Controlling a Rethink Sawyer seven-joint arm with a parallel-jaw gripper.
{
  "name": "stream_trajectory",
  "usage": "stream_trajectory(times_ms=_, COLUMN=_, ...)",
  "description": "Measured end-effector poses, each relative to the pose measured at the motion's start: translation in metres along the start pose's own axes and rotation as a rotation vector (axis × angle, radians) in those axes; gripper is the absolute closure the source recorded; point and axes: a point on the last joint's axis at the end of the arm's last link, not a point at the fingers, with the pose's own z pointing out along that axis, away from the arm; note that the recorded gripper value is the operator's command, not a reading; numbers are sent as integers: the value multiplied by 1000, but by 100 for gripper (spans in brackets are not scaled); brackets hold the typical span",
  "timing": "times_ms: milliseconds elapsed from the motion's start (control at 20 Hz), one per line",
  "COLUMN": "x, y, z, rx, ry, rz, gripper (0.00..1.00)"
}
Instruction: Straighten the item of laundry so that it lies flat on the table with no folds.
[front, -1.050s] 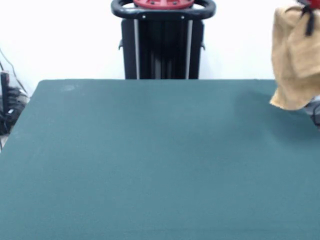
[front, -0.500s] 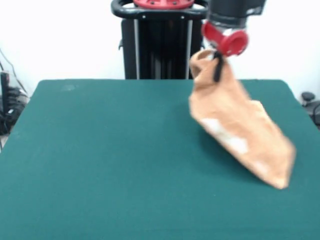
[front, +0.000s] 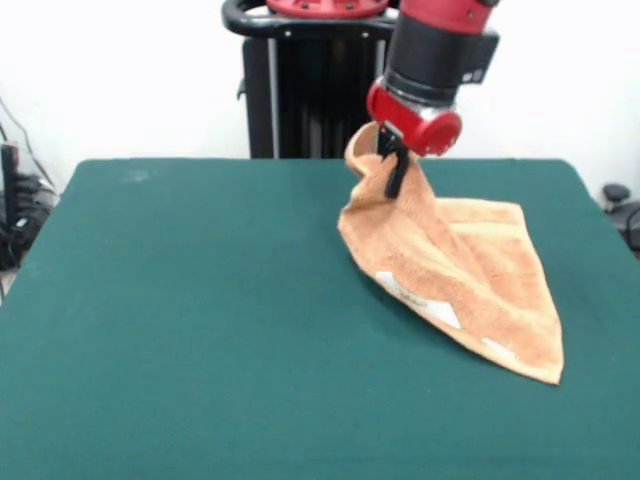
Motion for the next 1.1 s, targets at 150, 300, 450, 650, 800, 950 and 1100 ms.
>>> stream_trajectory(times_ms=150, x=-3, y=2, z=10, rx=0, ry=-30, rz=-60, gripper=100)
stream_trajectory(times_ms=300, x=-7, y=4, z=16, rx=-1, ry=-61, rz=-110, gripper=100)
stream_trajectory(times_ms=450, x=-18, y=8, z=22, rx=-2, ry=-105, rz=-180, gripper=0)
stream_trajectory(times_ms=650, x=-31, y=15, z=23, rx=-9, ry=-139, rz=-217, gripper=0)
stream_trajectory(times_ms=800, x=-39, y=21, z=21, rx=-17, ry=-146, rz=-217, gripper=0)
stream_trajectory(times_ms=950, x=-49, y=27, z=19, rx=-23, ry=-150, rz=-207, gripper=0)
stream_trajectory(times_ms=1100, x=-59, y=30, z=14, rx=-39, ry=-148, rz=-187, gripper=0)
